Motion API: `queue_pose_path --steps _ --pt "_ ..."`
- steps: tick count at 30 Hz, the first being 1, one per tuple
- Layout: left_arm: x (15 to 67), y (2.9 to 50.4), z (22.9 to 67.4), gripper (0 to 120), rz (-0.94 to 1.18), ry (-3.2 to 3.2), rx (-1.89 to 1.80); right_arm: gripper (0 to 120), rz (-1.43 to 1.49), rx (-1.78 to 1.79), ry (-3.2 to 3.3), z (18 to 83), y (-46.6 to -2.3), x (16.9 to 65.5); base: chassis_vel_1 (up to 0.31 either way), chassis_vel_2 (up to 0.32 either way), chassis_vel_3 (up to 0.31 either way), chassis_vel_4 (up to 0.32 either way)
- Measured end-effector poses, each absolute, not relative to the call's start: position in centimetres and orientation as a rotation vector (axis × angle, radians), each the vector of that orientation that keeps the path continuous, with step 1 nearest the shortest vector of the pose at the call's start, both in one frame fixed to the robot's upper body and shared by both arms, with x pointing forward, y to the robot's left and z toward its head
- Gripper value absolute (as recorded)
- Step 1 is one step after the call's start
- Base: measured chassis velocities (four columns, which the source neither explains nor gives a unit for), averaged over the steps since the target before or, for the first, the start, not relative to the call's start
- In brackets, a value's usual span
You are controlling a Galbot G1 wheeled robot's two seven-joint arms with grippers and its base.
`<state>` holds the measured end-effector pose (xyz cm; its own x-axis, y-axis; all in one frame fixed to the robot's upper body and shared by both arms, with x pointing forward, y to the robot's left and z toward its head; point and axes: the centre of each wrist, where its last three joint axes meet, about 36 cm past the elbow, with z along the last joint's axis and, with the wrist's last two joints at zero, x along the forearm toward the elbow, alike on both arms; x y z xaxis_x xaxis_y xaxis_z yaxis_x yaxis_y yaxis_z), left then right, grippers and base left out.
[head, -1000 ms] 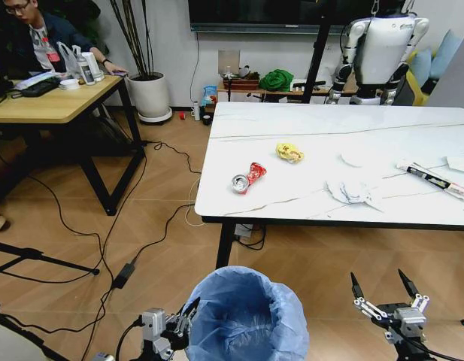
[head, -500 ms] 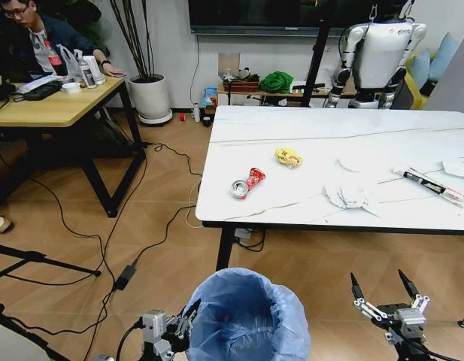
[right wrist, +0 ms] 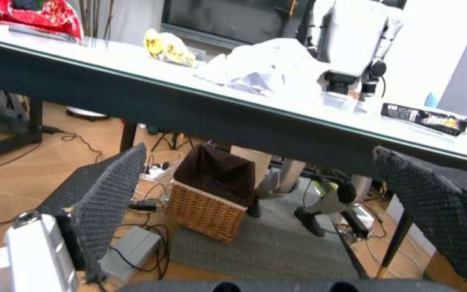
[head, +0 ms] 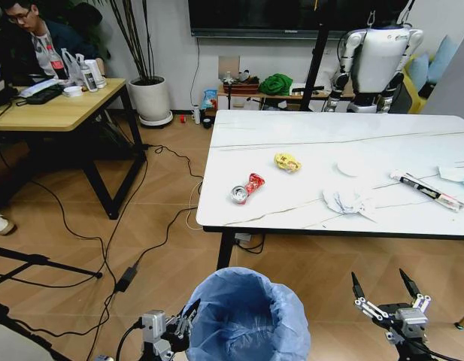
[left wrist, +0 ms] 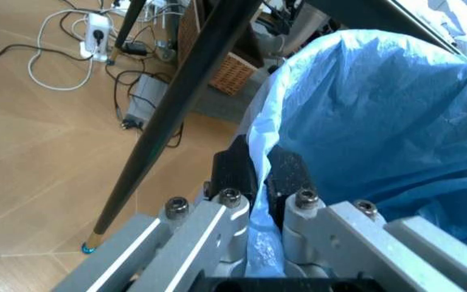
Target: Pick up the trash bin and place the trash from the table into it.
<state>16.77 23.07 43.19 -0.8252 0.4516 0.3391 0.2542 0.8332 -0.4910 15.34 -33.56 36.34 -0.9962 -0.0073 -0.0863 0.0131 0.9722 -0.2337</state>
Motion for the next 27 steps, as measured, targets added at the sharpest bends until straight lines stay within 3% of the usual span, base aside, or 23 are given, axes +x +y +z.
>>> queue_pose_path --steps 27 --pt "16.79 23.1 43.08 0 0.553 -2.591 -0.509 100 -0.356 0.006 3.035 36.24 -33.55 15.47 0.0 0.0 0.0 0.0"
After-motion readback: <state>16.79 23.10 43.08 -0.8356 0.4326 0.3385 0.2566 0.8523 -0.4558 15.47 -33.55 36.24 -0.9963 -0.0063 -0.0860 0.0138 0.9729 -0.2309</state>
